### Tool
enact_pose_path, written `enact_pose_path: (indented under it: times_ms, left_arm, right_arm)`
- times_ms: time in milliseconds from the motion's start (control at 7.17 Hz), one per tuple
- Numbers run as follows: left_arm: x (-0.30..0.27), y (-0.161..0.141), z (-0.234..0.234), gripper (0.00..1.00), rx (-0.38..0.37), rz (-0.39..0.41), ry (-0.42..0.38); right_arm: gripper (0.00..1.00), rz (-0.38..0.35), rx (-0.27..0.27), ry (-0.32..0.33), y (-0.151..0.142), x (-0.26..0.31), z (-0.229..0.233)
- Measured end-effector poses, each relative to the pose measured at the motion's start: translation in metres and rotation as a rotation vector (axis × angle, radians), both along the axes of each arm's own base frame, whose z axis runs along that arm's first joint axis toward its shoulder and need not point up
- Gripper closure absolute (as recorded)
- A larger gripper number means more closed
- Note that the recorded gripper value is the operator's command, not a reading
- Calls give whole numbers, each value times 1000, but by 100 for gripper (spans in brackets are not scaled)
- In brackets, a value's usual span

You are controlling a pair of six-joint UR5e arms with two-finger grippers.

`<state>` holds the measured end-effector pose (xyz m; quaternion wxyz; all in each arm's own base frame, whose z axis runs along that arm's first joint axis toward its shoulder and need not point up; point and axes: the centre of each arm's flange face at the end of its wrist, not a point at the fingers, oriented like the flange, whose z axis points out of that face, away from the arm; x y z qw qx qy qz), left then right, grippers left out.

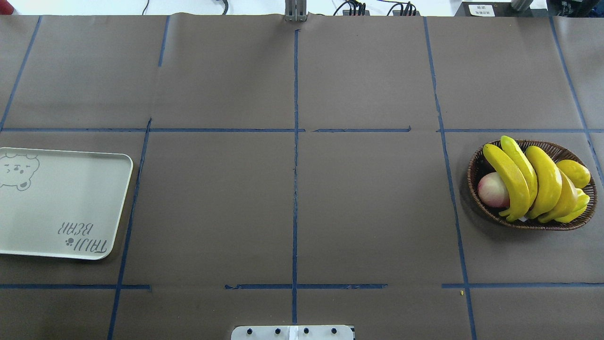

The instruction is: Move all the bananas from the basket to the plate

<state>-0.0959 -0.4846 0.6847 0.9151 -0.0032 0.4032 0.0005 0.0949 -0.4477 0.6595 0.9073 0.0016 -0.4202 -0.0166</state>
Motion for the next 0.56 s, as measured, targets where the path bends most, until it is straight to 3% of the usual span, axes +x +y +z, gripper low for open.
enact_pose_path:
  times_ms: [558]
  left_arm:
    - [1, 0, 4, 0, -2, 4, 0]
  right_arm:
    - [0, -1, 0, 0, 1, 0, 1]
